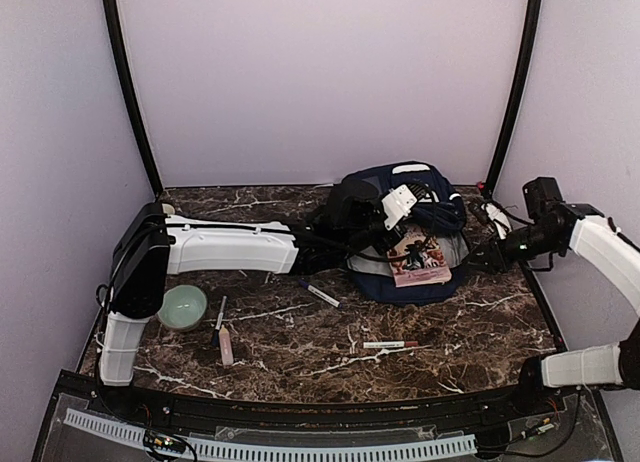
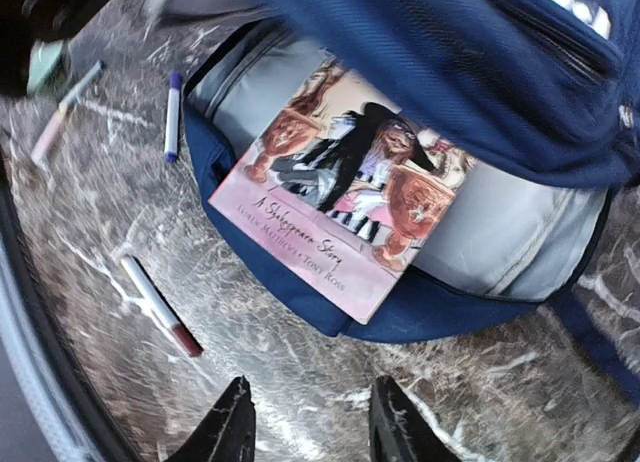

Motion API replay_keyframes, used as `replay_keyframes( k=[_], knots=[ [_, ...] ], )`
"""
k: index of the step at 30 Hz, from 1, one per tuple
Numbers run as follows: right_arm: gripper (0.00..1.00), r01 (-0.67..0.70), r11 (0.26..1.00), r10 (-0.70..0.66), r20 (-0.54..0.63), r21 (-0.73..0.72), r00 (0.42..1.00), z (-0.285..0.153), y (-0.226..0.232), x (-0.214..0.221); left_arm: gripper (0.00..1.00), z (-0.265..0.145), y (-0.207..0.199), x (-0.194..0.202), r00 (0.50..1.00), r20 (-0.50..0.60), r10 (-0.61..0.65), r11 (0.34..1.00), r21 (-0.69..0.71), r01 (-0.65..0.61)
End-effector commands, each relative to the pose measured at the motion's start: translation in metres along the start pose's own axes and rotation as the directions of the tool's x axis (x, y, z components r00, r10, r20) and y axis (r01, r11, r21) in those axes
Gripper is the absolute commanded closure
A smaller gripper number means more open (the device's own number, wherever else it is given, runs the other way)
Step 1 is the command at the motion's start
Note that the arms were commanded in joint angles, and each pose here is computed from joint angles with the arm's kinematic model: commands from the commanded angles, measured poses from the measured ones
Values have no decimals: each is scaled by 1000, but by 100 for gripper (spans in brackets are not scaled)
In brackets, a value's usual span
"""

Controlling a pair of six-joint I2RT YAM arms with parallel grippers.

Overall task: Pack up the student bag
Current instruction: Place the student bag in the largest pocket of the bag, then adjust the book in the largest pocket of the bag.

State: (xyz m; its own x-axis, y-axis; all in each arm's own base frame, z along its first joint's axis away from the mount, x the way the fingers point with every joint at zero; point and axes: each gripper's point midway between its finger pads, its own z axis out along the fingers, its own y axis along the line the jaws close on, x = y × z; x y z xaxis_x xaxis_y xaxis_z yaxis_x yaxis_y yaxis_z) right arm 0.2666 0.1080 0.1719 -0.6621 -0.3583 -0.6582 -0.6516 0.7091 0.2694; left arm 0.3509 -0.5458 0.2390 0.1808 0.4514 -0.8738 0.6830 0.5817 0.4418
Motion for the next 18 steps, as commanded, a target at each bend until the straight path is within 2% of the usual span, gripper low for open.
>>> replay_keyframes(
  k=[1,4,6,10,14,18],
  knots=[
    [57,333,932,-334,-17,142,942,1,7,8,100,-42,43,-91,969,220,-114,991,-44,127],
    [42,525,843,-523,-52,114,851,7,28,20,100,-44,41,-90,968,211,-136,989,-26,144],
    [37,598,796,-590,-98,94,801,15,35,26,100,-45,40,-88,968,203,-144,988,-19,151],
    [32,675,731,-656,-169,101,735,27,39,18,100,-50,42,-90,964,212,-163,986,-9,168],
    [32,738,659,-710,-206,143,673,44,41,5,100,-51,39,-88,962,210,-173,985,7,175],
    [35,796,573,-733,-315,193,604,65,31,5,100,-52,38,-86,964,198,-176,984,14,176]
  ],
)
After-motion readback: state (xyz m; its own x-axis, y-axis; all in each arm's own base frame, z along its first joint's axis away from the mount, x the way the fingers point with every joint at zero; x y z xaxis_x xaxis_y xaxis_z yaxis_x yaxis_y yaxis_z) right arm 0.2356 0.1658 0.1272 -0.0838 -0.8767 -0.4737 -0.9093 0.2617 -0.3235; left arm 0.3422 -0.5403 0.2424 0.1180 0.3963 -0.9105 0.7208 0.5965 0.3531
